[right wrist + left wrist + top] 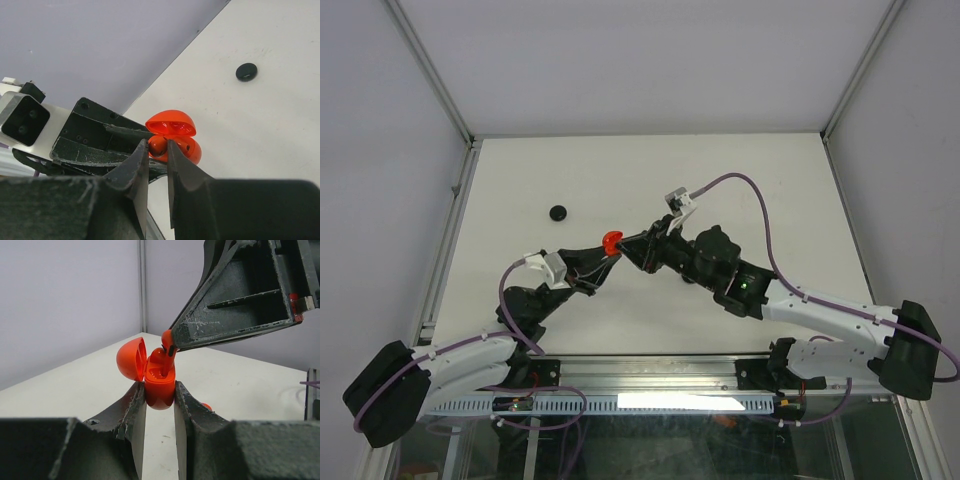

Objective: Insert the wireless bluetooth earbuds into the charging case
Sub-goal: Place the earbud in the charging case.

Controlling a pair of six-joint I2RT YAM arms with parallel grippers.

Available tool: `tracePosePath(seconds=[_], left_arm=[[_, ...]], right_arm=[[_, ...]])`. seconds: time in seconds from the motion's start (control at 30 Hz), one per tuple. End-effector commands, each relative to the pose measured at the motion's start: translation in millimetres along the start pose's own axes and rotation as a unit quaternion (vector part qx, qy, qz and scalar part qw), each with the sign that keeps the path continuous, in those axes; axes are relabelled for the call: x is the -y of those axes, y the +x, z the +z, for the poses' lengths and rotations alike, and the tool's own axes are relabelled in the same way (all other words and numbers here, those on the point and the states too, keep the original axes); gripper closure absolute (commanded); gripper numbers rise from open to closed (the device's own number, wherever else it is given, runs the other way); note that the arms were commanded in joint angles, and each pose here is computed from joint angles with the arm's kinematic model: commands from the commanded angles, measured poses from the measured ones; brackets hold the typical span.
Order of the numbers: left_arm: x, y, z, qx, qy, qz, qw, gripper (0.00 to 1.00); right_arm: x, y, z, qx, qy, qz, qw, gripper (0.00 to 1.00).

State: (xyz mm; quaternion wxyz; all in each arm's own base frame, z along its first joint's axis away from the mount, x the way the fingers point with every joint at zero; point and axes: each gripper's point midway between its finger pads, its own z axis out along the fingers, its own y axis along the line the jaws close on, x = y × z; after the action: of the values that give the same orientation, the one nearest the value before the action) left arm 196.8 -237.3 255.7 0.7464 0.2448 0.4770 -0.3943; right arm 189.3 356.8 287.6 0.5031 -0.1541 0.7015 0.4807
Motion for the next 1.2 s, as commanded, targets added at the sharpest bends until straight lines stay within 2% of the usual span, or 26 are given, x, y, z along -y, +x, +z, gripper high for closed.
tracePosePath(seconds=[0.0, 0.27, 0.67, 1.0, 1.07, 1.17], left_arm=[[-3, -37, 12, 0.064, -0.004, 0.033, 0.997, 1.0], [-2, -34, 18, 0.057, 0.001, 0.042, 0.997, 1.0], [-16, -32, 15, 0.058, -0.042, 0.015, 0.997, 1.0], [-13, -25, 16, 0.045, -0.032, 0.008, 0.998, 1.0], [-12, -23, 16, 0.04, -0.031, 0.005, 0.999, 1.0], [-12, -18, 15, 0.031, -0.033, 0.0, 0.999, 1.0]], right_arm=[[6, -13, 7, 0.017, 0.037, -0.005, 0.999, 0.94], [6, -9, 10, 0.009, 0.057, -0.007, 0.998, 0.87], [8, -6, 8, 0.002, 0.072, -0.008, 0.997, 0.77], [5, -7, 11, -0.006, 0.072, -0.011, 0.997, 0.69], [3, -11, 9, -0.004, 0.07, -0.016, 0.997, 0.67], [-2, -19, 2, -0.004, 0.061, -0.035, 0.998, 0.57]])
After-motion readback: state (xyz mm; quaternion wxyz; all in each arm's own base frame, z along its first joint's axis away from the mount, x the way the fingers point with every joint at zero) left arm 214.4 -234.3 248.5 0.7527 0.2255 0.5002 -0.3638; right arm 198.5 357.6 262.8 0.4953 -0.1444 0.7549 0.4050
